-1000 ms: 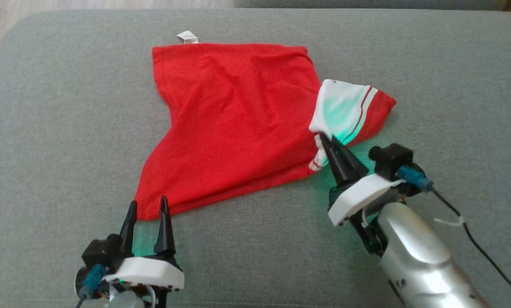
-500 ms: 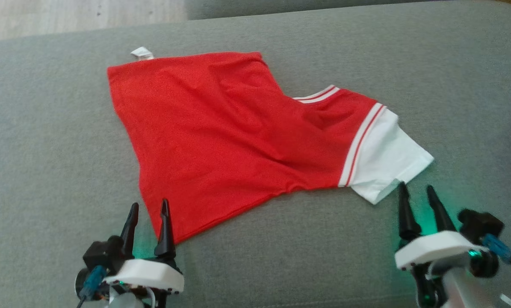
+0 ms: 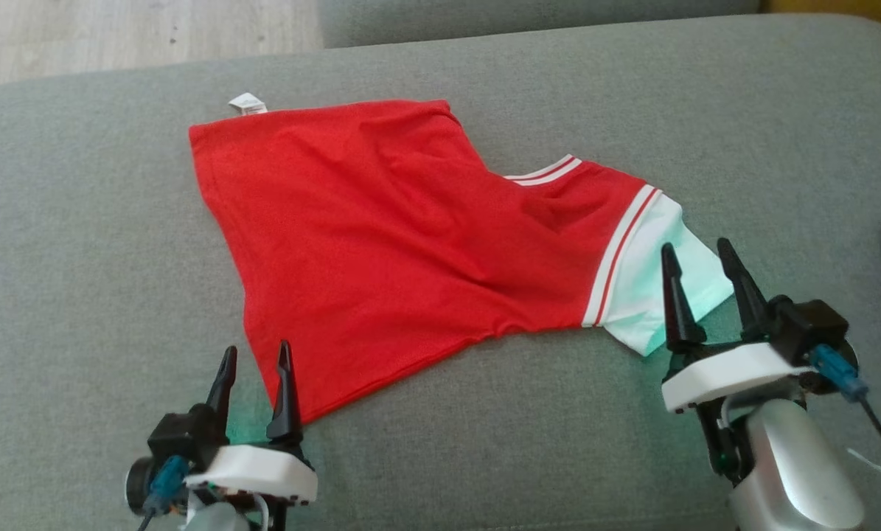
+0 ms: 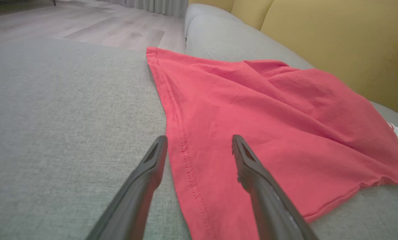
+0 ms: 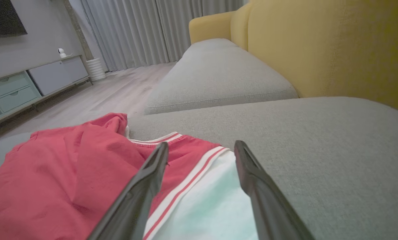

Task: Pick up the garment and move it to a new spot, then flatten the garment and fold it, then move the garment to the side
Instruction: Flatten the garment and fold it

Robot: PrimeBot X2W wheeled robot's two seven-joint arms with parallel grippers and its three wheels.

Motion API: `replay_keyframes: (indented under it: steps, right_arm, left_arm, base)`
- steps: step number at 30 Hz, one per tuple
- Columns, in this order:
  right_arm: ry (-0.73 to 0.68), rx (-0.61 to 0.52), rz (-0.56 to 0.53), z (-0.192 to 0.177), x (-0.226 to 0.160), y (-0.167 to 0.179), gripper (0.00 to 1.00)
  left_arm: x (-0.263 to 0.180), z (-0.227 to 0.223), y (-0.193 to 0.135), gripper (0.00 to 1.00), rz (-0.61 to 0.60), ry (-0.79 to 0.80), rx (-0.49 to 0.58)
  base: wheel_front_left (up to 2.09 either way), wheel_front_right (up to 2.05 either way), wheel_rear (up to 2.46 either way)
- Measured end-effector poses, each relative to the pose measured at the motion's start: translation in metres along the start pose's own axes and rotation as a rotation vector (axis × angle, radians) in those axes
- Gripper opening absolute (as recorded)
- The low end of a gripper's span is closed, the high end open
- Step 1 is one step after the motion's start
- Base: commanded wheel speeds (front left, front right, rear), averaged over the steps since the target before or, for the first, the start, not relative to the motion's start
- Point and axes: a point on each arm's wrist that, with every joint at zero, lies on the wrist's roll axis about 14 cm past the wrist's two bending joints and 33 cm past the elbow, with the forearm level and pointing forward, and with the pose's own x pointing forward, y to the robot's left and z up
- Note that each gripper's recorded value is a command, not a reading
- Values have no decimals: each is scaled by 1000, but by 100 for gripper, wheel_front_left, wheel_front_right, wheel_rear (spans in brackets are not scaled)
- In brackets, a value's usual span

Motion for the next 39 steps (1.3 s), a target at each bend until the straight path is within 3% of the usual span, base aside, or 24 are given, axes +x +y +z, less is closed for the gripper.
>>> replay_keyframes:
  steps: [8,17,24,39]
  right_arm:
    - [2,-69,38,2,-9,11,100]
    - [62,-71,20,-20,-45,7,100]
    - [50,-73,19,-17,-47,8,100]
    - [110,-56,-24,-36,-43,-8,100]
  left_arm:
    - [-12,9,6,100,18,-33,69]
    - [-36,0,11,100,37,-22,73]
    - [-39,4,9,100,30,-35,73]
    - [-27,-65,-14,100,-48,202,-121]
  base:
    - [0,0,0]
    - [0,0,0]
    - [0,0,0]
    - [0,0,0]
